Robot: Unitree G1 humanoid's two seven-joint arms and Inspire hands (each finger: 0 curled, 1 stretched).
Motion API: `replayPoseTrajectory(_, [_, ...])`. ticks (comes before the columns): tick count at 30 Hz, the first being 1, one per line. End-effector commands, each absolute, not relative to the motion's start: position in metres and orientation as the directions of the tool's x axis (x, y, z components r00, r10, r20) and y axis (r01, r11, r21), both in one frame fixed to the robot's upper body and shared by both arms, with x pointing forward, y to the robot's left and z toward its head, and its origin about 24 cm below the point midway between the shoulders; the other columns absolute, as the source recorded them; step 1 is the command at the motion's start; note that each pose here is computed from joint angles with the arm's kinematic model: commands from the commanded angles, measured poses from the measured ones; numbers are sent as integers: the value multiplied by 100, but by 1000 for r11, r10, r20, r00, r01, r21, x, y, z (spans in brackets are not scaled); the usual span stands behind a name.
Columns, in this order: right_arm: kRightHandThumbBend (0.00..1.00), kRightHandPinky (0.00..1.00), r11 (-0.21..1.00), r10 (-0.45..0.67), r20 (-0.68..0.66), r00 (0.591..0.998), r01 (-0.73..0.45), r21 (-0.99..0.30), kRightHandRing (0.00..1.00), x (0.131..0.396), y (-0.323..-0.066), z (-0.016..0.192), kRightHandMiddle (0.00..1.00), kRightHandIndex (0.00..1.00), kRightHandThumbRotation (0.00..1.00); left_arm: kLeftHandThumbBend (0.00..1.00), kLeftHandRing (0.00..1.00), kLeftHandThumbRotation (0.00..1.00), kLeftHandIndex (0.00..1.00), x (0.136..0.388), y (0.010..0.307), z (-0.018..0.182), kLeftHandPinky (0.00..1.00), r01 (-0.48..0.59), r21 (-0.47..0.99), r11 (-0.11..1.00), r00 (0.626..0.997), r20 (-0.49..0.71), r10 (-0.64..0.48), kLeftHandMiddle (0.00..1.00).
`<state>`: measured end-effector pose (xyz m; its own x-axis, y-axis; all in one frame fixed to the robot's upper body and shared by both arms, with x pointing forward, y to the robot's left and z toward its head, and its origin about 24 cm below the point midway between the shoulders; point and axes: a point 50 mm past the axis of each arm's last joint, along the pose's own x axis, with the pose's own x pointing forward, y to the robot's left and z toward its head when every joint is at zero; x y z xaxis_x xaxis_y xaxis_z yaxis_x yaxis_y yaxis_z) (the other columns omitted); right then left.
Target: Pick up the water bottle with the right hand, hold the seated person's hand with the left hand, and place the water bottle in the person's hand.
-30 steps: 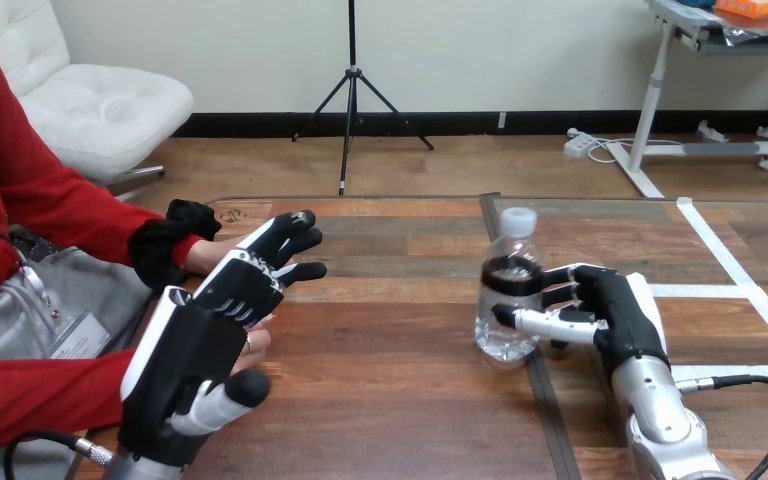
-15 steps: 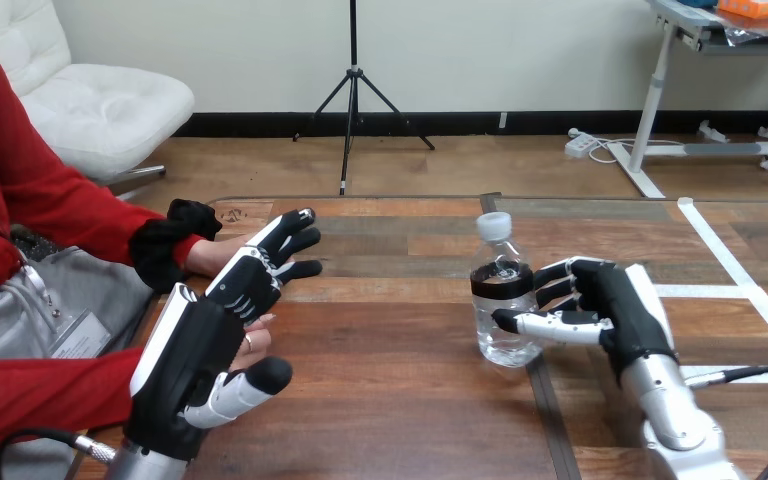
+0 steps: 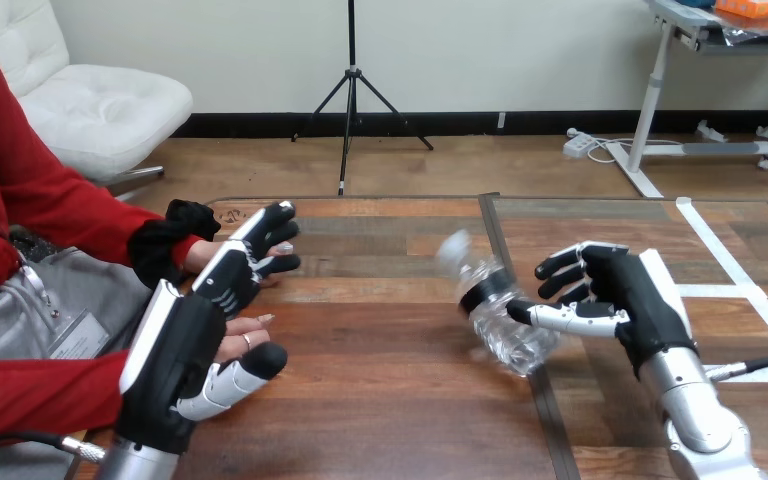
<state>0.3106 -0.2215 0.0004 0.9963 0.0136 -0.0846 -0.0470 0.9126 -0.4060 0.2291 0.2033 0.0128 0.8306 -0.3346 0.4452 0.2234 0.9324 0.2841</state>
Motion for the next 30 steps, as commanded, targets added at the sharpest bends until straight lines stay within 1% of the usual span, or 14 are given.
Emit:
replayPoseTrajectory(1, [91, 31, 898, 76, 25, 997, -57, -436, 38, 320, -218, 26, 46, 47, 0, 100, 90, 80, 92, 246, 201, 33, 78, 202, 357, 912, 778, 507, -371, 93])
replayPoseTrajectory(4, [91, 32, 896, 86, 27, 996, -66, -439, 39, 319, -219, 26, 47, 47, 0, 100, 90, 81, 92, 246, 201, 34, 78, 192, 367, 910, 776, 511, -370, 92])
replayPoseTrajectory(10, [92, 33, 891, 109, 29, 994, -84, -446, 39, 316, -220, 28, 47, 47, 0, 100, 89, 81, 92, 247, 202, 36, 77, 176, 393, 903, 774, 511, -374, 92])
replayPoseTrajectory(19, [93, 32, 881, 134, 44, 990, -99, -462, 39, 311, -220, 33, 45, 47, 0, 100, 89, 79, 92, 249, 206, 39, 77, 158, 417, 895, 784, 498, -370, 92])
replayPoseTrajectory(21, [93, 34, 880, 136, 48, 989, -99, -464, 40, 311, -219, 34, 45, 46, 0, 100, 89, 79, 92, 249, 207, 40, 77, 155, 430, 889, 784, 494, -376, 92])
replayPoseTrajectory(24, [94, 35, 877, 138, 47, 989, -100, -470, 40, 310, -219, 35, 45, 46, 0, 100, 90, 78, 92, 250, 209, 39, 78, 154, 415, 897, 797, 484, -361, 92])
replayPoseTrajectory(30, [94, 36, 869, 152, 56, 987, -107, -483, 40, 307, -218, 38, 44, 46, 0, 100, 90, 77, 92, 252, 213, 40, 79, 145, 420, 896, 806, 476, -353, 92])
